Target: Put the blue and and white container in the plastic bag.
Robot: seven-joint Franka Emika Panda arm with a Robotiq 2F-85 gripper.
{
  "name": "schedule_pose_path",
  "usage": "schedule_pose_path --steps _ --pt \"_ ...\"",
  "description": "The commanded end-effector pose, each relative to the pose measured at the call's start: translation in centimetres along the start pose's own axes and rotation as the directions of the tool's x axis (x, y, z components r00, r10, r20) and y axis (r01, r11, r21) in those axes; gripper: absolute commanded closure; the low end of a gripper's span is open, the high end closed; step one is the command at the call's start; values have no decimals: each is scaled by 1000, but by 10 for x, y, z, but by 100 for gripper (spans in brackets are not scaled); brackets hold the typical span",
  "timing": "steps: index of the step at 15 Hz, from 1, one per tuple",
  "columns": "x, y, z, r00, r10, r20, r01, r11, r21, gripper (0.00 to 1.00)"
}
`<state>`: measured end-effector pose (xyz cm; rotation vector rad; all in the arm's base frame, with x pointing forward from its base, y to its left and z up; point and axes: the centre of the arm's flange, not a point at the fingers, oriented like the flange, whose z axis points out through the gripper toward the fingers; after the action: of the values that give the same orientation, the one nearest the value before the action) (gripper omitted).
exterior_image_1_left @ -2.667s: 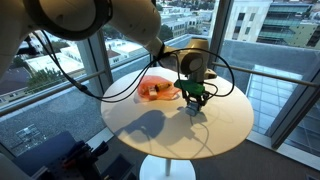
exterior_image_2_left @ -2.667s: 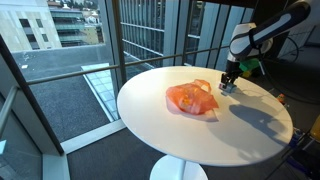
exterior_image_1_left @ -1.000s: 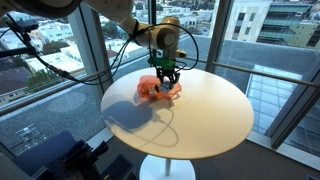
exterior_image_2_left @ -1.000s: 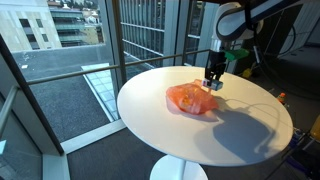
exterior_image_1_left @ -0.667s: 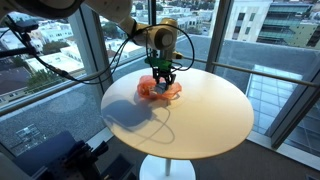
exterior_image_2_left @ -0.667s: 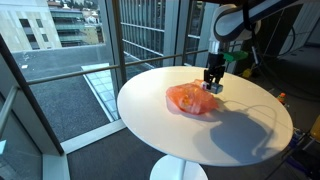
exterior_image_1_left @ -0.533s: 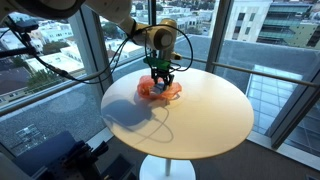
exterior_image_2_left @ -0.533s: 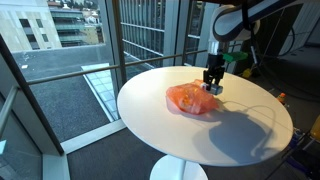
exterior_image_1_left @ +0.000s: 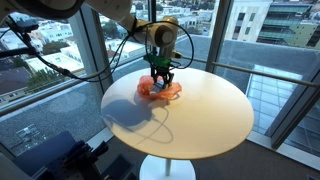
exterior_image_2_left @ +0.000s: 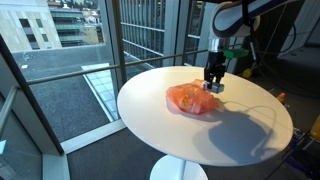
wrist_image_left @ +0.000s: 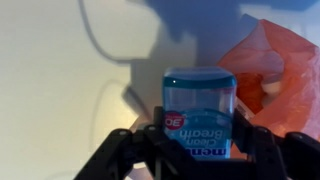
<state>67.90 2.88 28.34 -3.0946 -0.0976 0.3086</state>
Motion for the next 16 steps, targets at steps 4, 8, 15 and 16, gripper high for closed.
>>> schedule_pose_path --steps 4,8,15,16 --pt "0 1 0 1000 1 0 -1 1000 0 35" --pt "1 -2 2 1000 -6 2 6 1000 -3 60" --pt "11 -27 13 999 -50 20 50 999 -12 60" --pt "13 -32 14 998 -59 21 59 998 -13 60"
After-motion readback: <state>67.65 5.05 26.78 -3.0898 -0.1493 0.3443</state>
